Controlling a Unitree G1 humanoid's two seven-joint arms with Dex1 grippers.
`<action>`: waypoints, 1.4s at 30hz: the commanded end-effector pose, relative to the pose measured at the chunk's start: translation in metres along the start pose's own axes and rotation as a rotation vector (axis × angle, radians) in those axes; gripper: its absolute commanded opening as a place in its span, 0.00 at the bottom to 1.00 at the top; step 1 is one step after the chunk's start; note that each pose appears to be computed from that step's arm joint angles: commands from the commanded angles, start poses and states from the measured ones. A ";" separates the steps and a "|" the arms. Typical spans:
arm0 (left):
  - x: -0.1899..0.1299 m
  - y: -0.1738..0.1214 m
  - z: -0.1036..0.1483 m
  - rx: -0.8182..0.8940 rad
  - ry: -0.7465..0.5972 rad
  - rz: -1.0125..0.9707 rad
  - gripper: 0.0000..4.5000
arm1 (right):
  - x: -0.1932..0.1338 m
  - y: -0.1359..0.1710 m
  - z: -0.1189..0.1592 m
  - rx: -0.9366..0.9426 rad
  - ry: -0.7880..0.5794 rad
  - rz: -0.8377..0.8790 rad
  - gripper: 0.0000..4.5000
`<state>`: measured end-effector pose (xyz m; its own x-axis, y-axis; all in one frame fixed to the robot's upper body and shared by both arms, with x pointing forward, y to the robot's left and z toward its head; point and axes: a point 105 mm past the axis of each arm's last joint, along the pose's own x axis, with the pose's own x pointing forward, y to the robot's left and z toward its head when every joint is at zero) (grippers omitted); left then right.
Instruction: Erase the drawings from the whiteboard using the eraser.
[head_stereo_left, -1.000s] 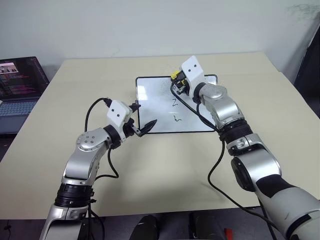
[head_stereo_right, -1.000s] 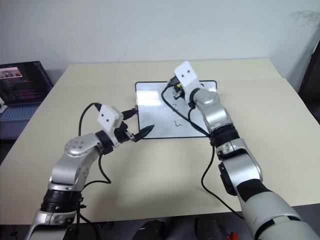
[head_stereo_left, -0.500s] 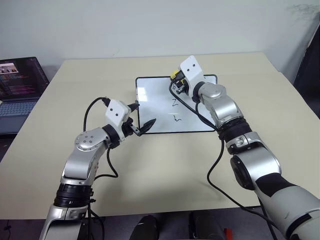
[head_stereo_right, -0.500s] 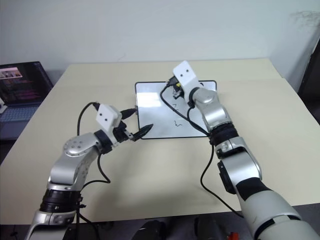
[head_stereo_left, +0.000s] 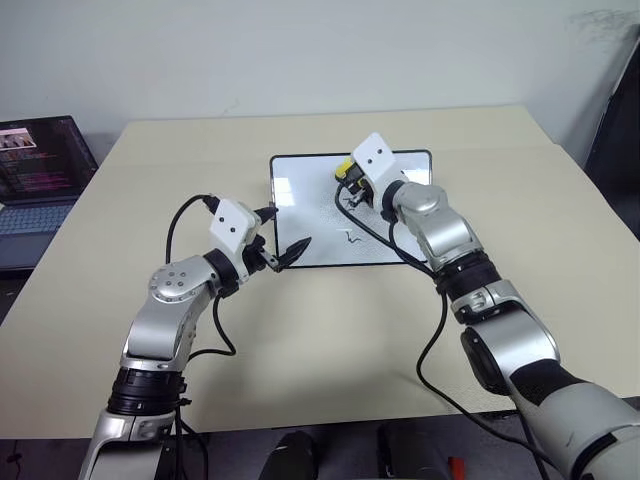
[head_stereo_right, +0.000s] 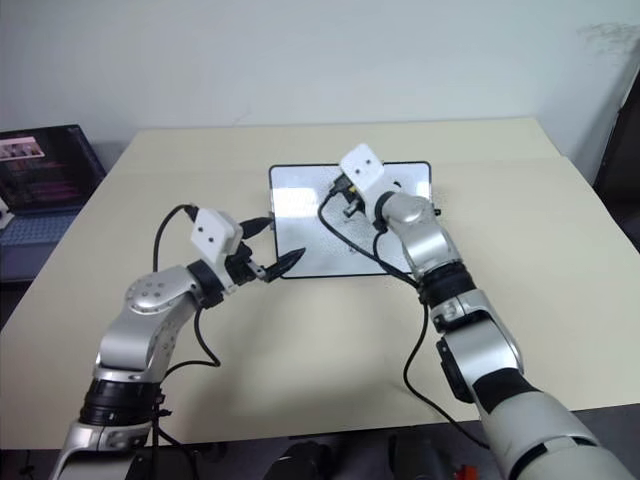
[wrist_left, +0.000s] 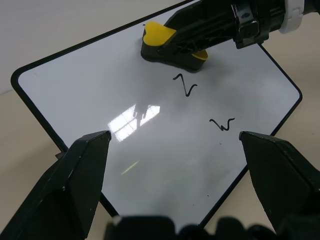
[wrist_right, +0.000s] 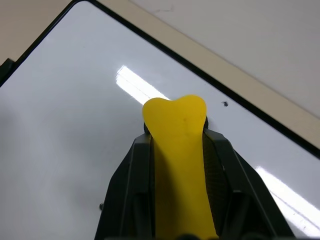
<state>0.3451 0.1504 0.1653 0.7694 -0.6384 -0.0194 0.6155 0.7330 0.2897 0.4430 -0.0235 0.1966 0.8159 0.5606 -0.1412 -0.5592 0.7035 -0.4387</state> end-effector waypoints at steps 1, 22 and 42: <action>-0.003 0.003 0.016 0.040 -0.049 0.016 1.00 | -0.002 0.003 -0.004 -0.013 0.022 0.010 0.21; 0.010 0.002 0.019 0.039 -0.067 -0.012 1.00 | -0.011 -0.038 0.047 0.049 -0.158 -0.156 0.21; -0.001 0.005 0.018 0.046 -0.055 0.016 1.00 | 0.004 -0.028 0.036 0.059 -0.079 -0.119 0.21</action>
<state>0.3489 0.1502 0.1657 0.7699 -0.6380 -0.0162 0.6148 0.7347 0.2868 0.4592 -0.0337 0.2218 0.8763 0.4773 -0.0654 -0.4632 0.7972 -0.3871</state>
